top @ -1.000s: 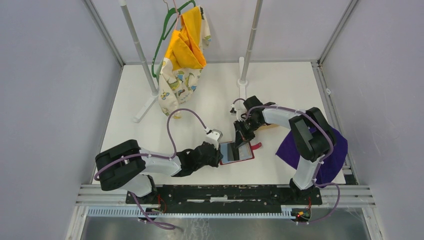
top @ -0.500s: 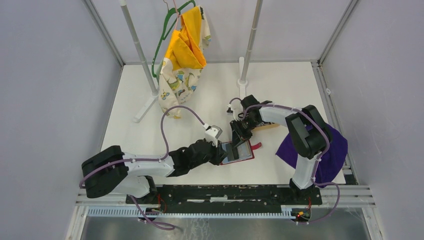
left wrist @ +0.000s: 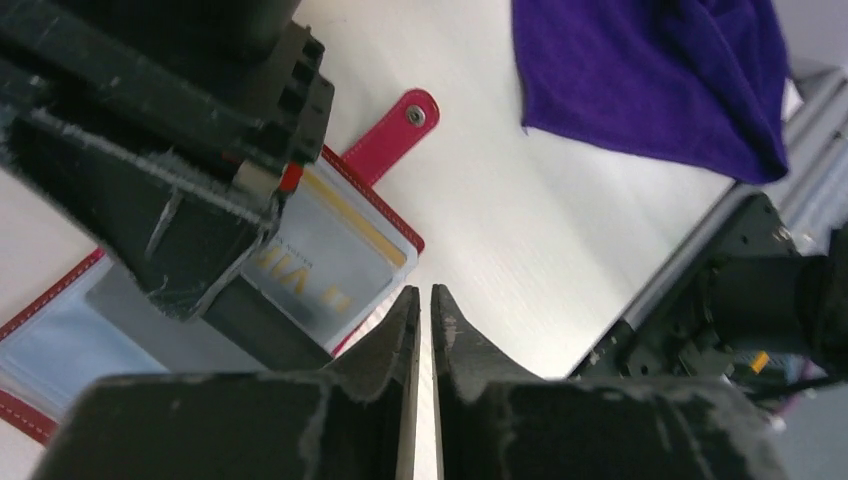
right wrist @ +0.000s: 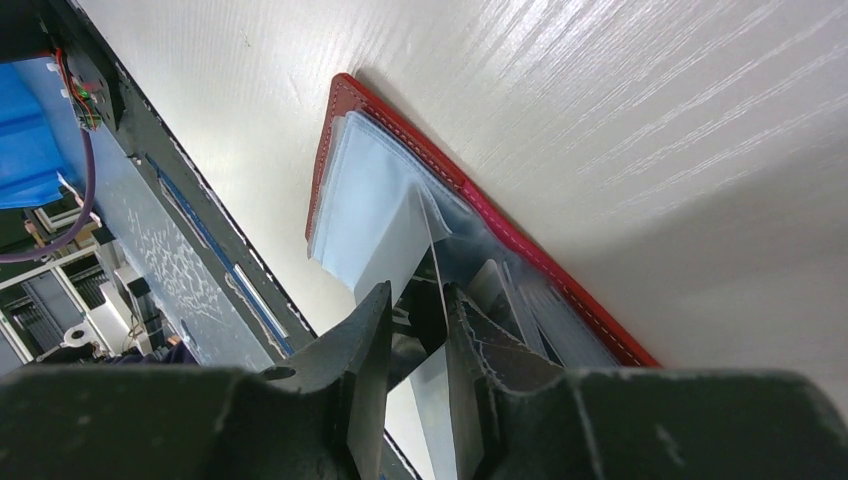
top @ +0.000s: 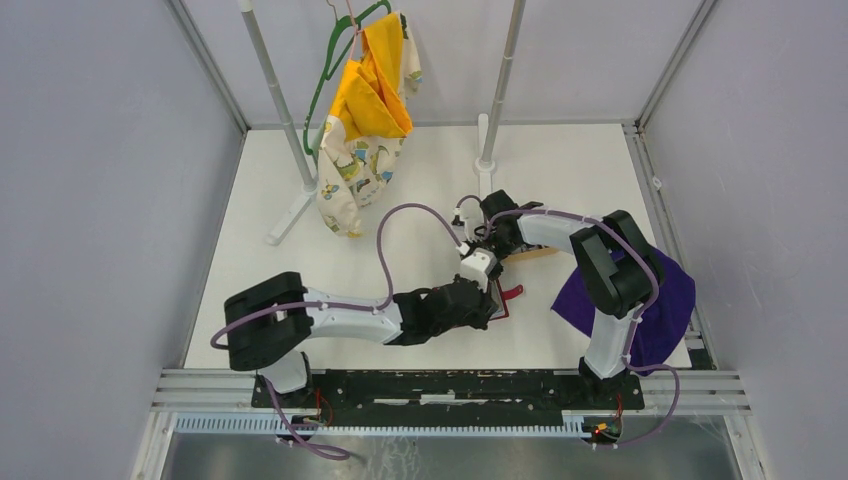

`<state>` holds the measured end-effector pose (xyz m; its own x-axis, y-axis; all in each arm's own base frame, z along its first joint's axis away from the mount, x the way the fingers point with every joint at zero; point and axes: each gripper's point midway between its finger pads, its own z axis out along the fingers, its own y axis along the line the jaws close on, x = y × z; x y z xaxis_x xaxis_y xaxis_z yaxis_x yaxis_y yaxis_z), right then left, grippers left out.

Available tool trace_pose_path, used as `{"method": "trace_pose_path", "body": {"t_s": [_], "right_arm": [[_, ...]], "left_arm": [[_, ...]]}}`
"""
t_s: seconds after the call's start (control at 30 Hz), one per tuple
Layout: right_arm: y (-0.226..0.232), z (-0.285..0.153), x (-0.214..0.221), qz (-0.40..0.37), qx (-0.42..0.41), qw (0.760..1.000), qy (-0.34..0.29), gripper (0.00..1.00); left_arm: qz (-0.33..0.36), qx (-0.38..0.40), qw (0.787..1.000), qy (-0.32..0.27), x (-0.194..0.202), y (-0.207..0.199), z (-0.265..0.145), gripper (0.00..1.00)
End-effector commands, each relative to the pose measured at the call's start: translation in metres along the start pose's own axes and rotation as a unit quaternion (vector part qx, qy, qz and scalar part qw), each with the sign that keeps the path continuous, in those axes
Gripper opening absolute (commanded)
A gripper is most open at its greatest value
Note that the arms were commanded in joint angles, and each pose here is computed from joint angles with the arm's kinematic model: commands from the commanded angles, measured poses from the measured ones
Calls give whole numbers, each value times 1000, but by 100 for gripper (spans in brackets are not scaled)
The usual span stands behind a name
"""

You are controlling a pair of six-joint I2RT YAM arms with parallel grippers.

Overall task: Put the credit cards into the card holder
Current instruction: Insert the credit card into the card holder.

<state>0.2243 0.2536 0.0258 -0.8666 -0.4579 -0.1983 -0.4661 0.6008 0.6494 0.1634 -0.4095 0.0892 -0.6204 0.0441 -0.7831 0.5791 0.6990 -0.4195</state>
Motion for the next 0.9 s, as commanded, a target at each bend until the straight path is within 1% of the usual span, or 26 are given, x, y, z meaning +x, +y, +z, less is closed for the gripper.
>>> {"method": "trace_pose_path", "body": {"t_s": [0.0, 0.13, 0.23, 0.43, 0.53, 0.67, 0.87], "right_arm": [[-2, -3, -6, -28, 17, 999, -13, 32], [-3, -4, -6, -27, 17, 999, -14, 32], [-3, -3, -6, -27, 17, 999, -13, 32], [-4, -4, -6, -28, 20, 999, -15, 33], [-4, -4, -5, -30, 21, 999, -15, 35], [-3, -6, -7, -36, 25, 999, -18, 40], [-2, -13, -11, -51, 35, 998, -25, 41]], "left_arm": [[5, -109, 994, -1, -4, 21, 17, 12], [12, -134, 991, -7, -6, 29, 20, 13], [18, -147, 989, -9, -7, 34, 21, 17], [27, -165, 986, 10, 7, 41, 32, 22], [26, -173, 984, 19, 13, 45, 35, 24], [16, -199, 980, 17, 15, 56, 32, 26], [0, -208, 978, 22, 20, 66, 30, 27]]}}
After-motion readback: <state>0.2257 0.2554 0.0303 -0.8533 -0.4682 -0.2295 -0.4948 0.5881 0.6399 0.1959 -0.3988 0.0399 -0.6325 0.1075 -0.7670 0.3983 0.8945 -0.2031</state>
